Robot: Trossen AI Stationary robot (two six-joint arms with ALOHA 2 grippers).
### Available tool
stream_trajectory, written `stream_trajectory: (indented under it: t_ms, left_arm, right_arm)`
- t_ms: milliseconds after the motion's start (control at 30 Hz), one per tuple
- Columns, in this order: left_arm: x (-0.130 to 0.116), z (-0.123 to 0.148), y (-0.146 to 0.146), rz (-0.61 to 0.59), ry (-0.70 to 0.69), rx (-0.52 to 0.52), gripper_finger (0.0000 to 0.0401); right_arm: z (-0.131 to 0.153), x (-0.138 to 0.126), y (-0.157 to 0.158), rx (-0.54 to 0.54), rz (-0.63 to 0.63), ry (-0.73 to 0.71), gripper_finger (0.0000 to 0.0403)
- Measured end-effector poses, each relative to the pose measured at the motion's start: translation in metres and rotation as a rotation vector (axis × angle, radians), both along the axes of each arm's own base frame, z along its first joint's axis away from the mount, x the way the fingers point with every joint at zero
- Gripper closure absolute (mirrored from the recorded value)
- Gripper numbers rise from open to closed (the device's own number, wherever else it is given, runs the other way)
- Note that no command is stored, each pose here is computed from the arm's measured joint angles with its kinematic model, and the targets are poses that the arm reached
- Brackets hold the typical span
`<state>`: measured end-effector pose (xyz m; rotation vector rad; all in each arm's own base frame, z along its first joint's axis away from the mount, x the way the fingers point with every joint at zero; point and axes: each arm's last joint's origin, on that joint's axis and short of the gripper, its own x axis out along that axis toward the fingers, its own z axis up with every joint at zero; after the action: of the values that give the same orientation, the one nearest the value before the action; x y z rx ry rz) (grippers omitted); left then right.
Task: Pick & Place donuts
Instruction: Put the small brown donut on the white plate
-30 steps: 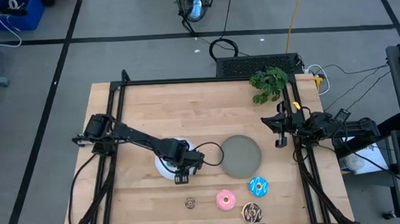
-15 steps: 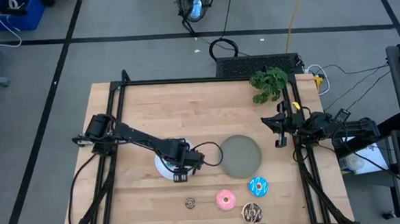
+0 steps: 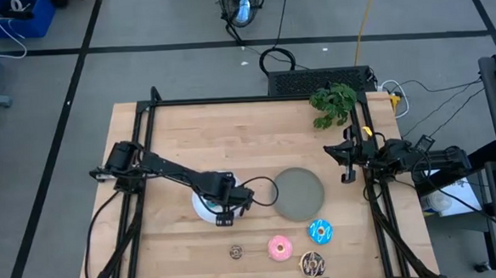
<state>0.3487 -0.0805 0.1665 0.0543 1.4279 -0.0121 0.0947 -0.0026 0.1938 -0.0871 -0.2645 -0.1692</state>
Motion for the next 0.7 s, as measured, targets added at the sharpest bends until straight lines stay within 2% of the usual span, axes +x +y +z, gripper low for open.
stream_trajectory:
  t_ms: [233,400,533,700]
  left_arm:
    - [0.014,0.047,-0.008,-0.001,-0.036,0.027,0.0025]
    - [0.02,0.087,-0.029,0.04,-0.122,-0.002,0.0043]
    - [0.016,0.102,-0.055,-0.016,-0.172,-0.026,0.0088]
    - [0.007,0.102,-0.075,-0.012,-0.159,-0.045,0.019]
  right_arm:
    - [0.0,0.0,0.0,0.0,0.0,0.0,0.0403]
    - [0.0,0.0,0.0,0.0,0.0,-0.001,0.0403]
    - [0.0,0.0,0.0,0.0,0.0,0.0,0.0403]
    - [0.0,0.0,0.0,0.0,0.0,0.001,0.0403]
